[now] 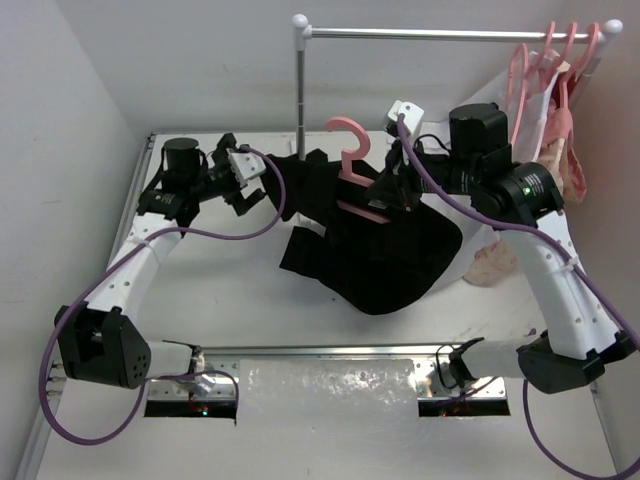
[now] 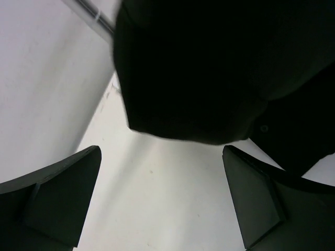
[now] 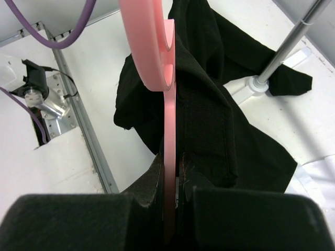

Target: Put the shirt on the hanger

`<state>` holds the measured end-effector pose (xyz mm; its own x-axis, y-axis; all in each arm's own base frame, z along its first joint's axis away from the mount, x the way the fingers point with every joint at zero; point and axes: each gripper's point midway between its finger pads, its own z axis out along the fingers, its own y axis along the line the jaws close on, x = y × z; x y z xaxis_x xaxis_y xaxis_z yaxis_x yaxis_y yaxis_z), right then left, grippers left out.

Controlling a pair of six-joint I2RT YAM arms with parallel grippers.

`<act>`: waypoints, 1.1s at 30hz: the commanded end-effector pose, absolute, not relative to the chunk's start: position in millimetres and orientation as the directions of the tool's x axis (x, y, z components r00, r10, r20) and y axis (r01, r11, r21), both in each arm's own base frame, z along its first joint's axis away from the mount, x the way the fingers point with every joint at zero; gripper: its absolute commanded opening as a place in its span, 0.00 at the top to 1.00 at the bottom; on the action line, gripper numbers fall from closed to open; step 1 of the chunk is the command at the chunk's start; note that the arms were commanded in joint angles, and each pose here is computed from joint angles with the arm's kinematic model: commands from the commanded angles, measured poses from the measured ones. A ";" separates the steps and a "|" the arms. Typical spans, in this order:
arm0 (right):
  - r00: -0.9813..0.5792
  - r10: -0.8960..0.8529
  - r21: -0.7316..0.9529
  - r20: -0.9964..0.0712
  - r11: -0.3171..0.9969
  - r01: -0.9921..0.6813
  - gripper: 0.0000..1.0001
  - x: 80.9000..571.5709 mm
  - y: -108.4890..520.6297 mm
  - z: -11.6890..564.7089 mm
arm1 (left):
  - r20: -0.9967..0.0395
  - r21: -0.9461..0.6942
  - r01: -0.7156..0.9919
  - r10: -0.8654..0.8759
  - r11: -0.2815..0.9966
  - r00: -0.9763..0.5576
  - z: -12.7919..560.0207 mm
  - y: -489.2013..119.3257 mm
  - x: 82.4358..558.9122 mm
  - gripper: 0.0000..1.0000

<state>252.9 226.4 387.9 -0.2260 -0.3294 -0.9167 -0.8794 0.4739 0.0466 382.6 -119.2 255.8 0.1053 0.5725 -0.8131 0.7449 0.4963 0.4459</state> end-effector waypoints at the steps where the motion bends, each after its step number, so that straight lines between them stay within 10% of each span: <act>1: -0.139 -0.300 0.003 -0.944 0.415 -0.910 1.00 247.3 233.0 409.8 | -0.824 0.505 0.728 0.510 0.464 0.246 289.4 -130.8 389.0 0.00; 12: -0.117 -0.304 -0.010 -0.946 0.386 -0.922 1.00 235.0 230.2 418.4 | -0.857 0.465 0.848 0.369 0.252 0.360 291.1 -166.7 350.1 0.02; 15: -0.113 -0.304 -0.014 -0.946 0.387 -0.922 1.00 234.4 229.8 419.2 | -0.873 0.423 0.868 0.374 0.259 0.313 289.3 -166.1 351.2 0.41; 17: -0.105 -0.303 -0.022 -0.947 0.388 -0.921 1.00 235.2 229.3 420.4 | -0.860 0.425 0.868 0.415 0.257 0.298 283.3 -161.3 353.2 0.96; 18: -0.099 -0.302 -0.027 -0.948 0.386 -0.922 1.00 234.4 229.0 421.7 | -0.854 0.418 0.859 0.450 0.295 0.261 279.0 -153.9 359.7 1.00; 33: -0.051 -0.304 -0.080 -0.951 0.401 -0.913 1.00 222.8 217.6 425.8 | -0.869 0.362 0.798 0.483 0.482 0.102 280.2 -76.2 381.0 1.00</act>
